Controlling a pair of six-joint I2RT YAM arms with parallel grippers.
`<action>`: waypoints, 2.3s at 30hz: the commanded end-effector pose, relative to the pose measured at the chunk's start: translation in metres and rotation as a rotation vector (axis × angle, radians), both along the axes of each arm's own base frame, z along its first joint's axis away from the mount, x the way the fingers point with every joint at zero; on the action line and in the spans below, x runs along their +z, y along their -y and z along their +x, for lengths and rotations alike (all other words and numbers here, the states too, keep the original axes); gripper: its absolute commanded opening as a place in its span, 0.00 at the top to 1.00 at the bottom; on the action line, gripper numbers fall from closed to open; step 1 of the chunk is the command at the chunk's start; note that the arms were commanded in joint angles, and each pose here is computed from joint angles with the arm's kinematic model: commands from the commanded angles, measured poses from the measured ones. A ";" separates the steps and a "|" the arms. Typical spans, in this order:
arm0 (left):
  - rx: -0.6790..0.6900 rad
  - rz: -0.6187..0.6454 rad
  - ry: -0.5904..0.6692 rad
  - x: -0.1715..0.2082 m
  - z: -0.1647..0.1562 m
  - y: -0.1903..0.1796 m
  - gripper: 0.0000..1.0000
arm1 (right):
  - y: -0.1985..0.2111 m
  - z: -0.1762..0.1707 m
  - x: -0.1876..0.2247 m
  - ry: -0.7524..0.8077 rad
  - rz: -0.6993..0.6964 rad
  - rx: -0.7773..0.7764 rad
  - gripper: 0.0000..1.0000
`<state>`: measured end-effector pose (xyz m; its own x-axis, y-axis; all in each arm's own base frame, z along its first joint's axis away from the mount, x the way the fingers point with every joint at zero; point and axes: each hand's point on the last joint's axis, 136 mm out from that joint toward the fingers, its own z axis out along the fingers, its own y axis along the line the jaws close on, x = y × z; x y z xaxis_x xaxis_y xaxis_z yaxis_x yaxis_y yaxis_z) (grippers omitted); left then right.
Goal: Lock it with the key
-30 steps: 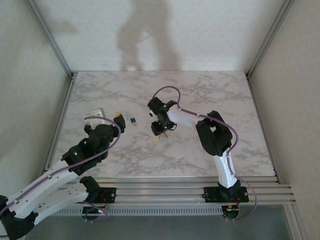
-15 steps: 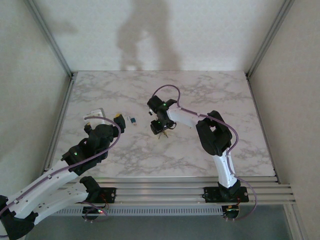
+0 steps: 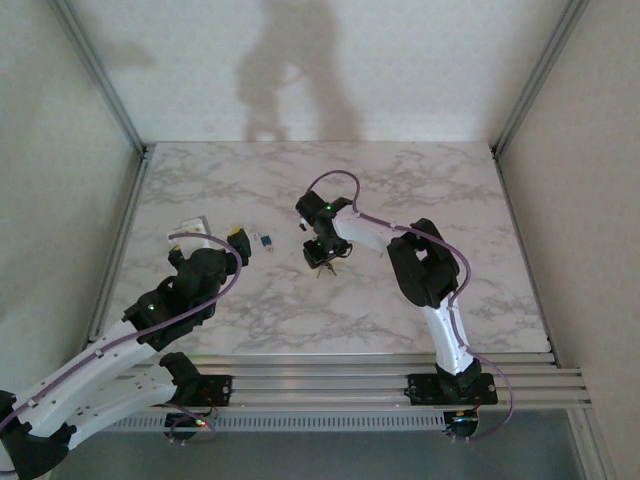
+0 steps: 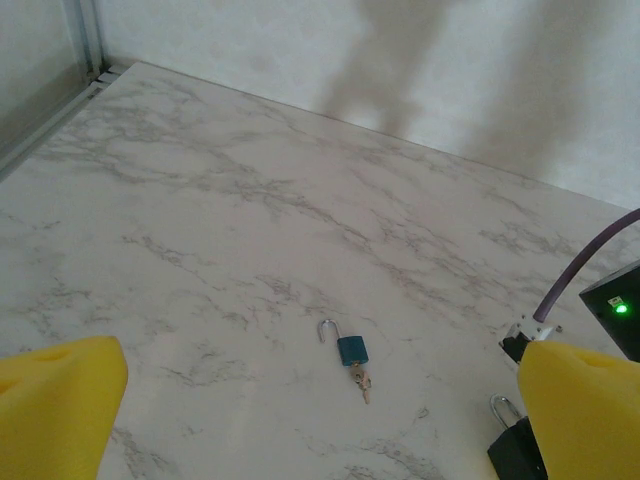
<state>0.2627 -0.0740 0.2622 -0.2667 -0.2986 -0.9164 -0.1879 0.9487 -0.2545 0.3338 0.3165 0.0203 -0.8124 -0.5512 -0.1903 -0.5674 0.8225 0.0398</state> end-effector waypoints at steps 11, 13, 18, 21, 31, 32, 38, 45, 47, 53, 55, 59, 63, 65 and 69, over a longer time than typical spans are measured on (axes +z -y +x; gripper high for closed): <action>0.037 0.001 0.014 0.009 -0.001 -0.009 0.01 | 0.000 -0.003 -0.013 -0.048 -0.017 -0.003 0.56; 0.038 0.000 0.014 0.010 -0.001 -0.009 0.01 | 0.000 -0.004 -0.014 -0.052 -0.012 -0.003 0.57; 0.040 -0.002 0.015 0.010 -0.001 -0.010 0.01 | 0.000 -0.005 -0.018 -0.061 -0.016 -0.005 0.68; 0.040 0.000 0.012 0.009 -0.001 -0.009 0.00 | -0.001 -0.007 -0.019 -0.068 -0.009 -0.005 0.83; 0.041 -0.001 0.012 0.009 -0.001 -0.009 0.00 | -0.004 -0.012 -0.022 -0.095 0.016 -0.009 1.00; 0.039 0.000 0.011 0.009 -0.001 -0.009 0.01 | -0.003 -0.012 -0.022 -0.094 0.015 -0.009 1.00; 0.039 -0.001 0.011 0.009 0.000 -0.009 0.00 | -0.007 -0.012 -0.005 -0.065 0.068 -0.010 0.83; 0.042 -0.002 0.010 0.009 0.000 -0.010 0.00 | -0.017 -0.012 0.041 -0.013 0.179 -0.012 0.43; 0.046 0.007 0.008 0.010 0.001 -0.011 0.00 | -0.017 -0.011 0.054 0.007 0.194 -0.016 0.31; 0.018 0.015 -0.014 0.012 0.002 -0.007 0.00 | -0.014 -0.008 0.084 0.073 0.230 -0.039 0.01; 0.008 0.004 -0.006 0.012 0.002 -0.005 0.00 | -0.009 -0.003 0.091 0.117 0.217 -0.053 0.01; -0.018 -0.085 0.029 0.023 -0.003 -0.002 0.01 | 0.008 0.011 0.095 0.155 0.224 -0.091 0.01; -0.052 -0.188 0.053 0.036 -0.009 0.002 0.00 | 0.014 0.013 0.093 0.106 0.268 -0.105 0.01; -0.054 -0.237 0.048 0.037 -0.012 0.003 0.01 | 0.014 0.013 0.089 0.056 0.313 -0.099 0.01; -0.019 -0.286 0.041 0.029 -0.013 -0.001 0.00 | 0.021 0.015 0.071 0.025 0.247 -0.068 0.12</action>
<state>0.2519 -0.0764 0.2913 -0.2397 -0.4802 -0.8437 -0.1304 0.8771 -0.4622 0.3567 0.2931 0.1076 -0.8389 -0.3795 -0.3902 -0.4853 0.8461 0.2205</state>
